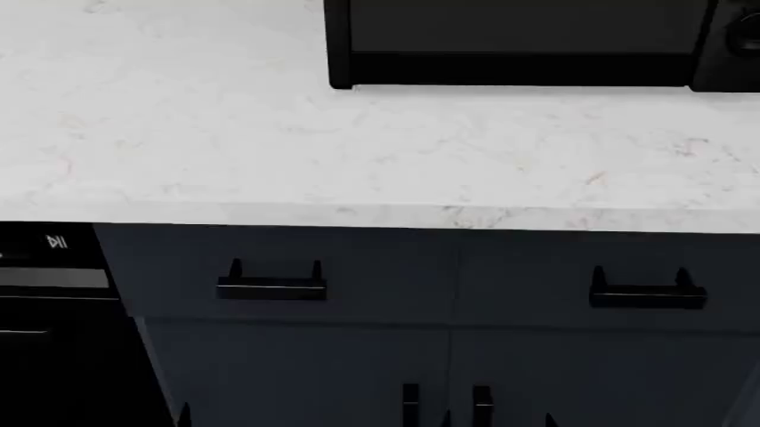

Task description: Decrease the toaster oven temperature.

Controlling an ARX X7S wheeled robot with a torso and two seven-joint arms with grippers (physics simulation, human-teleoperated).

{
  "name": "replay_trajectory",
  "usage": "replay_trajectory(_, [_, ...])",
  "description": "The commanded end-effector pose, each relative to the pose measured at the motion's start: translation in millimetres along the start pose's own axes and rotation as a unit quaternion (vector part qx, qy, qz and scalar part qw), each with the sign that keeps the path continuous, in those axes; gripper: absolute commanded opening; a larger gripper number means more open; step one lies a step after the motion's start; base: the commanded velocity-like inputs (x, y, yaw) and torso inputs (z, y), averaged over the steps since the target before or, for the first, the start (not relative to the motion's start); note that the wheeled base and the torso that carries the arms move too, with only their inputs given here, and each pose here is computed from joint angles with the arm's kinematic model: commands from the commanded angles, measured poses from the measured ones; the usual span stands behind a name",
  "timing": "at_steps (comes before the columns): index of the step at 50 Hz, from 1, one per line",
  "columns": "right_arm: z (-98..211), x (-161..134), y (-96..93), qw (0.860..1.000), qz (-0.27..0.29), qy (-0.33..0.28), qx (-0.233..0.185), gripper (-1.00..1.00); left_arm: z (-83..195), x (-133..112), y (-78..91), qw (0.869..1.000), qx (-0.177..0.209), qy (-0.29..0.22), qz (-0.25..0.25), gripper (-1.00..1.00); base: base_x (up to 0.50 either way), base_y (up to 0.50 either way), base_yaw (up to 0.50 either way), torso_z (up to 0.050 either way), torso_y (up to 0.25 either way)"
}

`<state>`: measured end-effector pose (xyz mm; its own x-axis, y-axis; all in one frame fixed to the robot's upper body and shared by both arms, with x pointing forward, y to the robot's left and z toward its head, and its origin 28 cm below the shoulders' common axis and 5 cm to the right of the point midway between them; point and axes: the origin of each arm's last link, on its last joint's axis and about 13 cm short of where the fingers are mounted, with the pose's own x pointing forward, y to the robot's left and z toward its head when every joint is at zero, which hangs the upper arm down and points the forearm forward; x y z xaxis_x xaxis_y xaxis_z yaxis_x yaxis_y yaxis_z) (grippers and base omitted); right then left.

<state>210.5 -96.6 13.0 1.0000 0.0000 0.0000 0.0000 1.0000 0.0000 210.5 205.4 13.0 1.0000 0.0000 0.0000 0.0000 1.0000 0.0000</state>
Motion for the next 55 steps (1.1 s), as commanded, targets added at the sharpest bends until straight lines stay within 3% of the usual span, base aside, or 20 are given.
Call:
replay_trajectory(1, [0, 0, 0.3, 1.000, 0.000, 0.000, 0.000, 1.00, -2, 1, 0.0, 1.000, 0.000, 0.000, 0.000, 1.00, 0.00, 0.00, 0.00, 0.000, 0.000])
replay_trajectory(27, [3, 0, -0.2, 1.000, -0.003, -0.007, -0.003, 1.00, 1, -1, 2.9, 1.000, -0.004, -0.005, 0.008, 1.00, 0.00, 0.00, 0.00, 0.000, 0.000])
replay_trajectory(29, [0, 1, -0.8, 1.000, -0.005, -0.005, -0.008, 1.00, -2, 1, 1.6, 1.000, 0.024, -0.014, 0.007, 1.00, 0.00, 0.00, 0.00, 0.000, 0.000])
replay_trajectory(30, [3, 0, -0.2, 1.000, -0.002, -0.007, -0.002, 1.00, 1, 0, 3.0, 1.000, 0.003, -0.002, 0.014, 1.00, 0.00, 0.00, 0.00, 0.000, 0.000])
replay_trajectory(55, [13, -2, -0.6, 1.000, -0.001, -0.026, -0.010, 1.00, 11, 1, 4.5, 1.000, 0.011, -0.023, 0.010, 1.00, 0.00, 0.00, 0.00, 0.000, 0.000])
